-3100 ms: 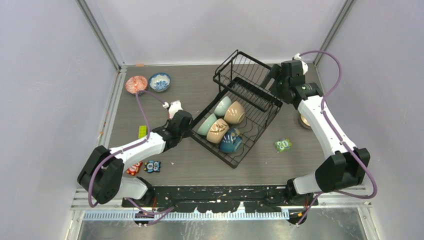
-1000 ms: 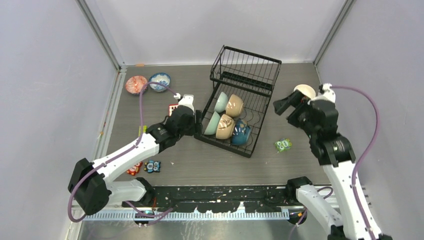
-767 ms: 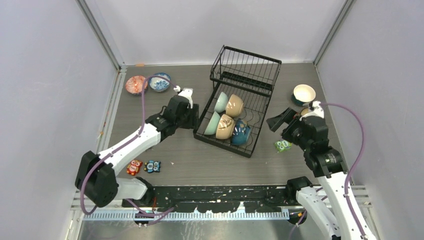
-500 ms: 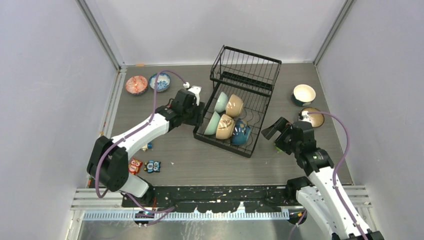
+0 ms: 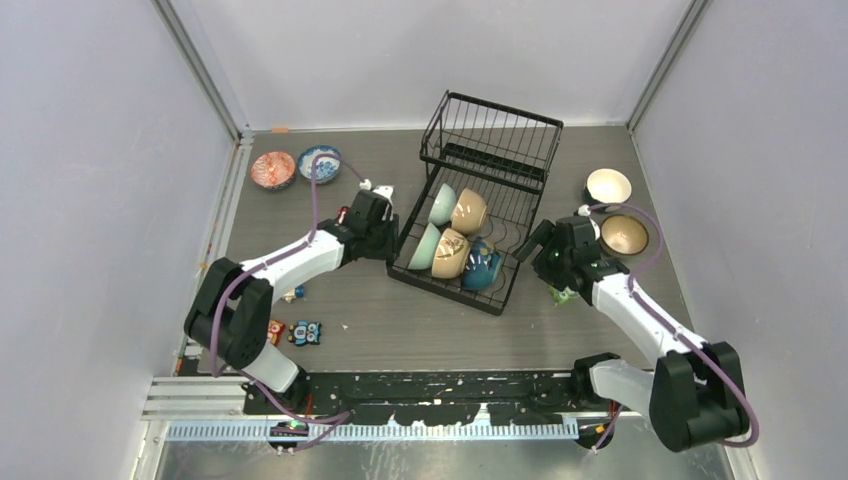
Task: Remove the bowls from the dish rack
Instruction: Adjust the dish rack at the center of the board.
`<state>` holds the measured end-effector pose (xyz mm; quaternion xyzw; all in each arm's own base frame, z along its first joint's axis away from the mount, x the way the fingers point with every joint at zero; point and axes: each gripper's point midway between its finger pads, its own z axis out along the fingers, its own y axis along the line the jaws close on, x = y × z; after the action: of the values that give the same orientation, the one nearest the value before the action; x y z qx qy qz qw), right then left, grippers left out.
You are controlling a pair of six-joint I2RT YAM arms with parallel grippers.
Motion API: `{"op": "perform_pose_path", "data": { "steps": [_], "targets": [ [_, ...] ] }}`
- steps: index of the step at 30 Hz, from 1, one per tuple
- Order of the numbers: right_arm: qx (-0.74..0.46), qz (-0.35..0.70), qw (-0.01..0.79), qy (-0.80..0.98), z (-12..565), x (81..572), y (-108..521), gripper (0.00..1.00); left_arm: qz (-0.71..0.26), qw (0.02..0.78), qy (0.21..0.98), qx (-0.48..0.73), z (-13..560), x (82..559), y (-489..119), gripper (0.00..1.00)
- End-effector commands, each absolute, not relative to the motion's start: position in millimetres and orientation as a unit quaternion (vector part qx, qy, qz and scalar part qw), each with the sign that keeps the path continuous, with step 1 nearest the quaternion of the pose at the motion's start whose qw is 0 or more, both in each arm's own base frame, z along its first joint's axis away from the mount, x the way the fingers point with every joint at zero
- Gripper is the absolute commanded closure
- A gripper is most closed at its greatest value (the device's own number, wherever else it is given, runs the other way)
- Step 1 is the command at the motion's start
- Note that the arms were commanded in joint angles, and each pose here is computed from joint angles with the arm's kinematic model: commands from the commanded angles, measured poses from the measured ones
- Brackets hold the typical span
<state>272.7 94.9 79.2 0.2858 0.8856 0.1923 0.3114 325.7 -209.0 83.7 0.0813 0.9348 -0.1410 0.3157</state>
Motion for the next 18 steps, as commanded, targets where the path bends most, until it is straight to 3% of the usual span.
{"op": "perform_pose_path", "data": {
  "steps": [1,14,18],
  "targets": [
    [0.275,0.191,0.372,0.866,105,315,95,0.16,-0.181,0.337,0.923,0.036,88,327,-217,0.67],
    [0.252,0.175,0.335,0.891,91,341,114,0.38,-0.221,0.352,0.909,0.017,91,305,-238,0.99],
    [0.243,0.169,0.33,0.896,89,346,119,0.41,-0.22,0.353,0.909,0.011,86,300,-237,1.0]
  ]
}}
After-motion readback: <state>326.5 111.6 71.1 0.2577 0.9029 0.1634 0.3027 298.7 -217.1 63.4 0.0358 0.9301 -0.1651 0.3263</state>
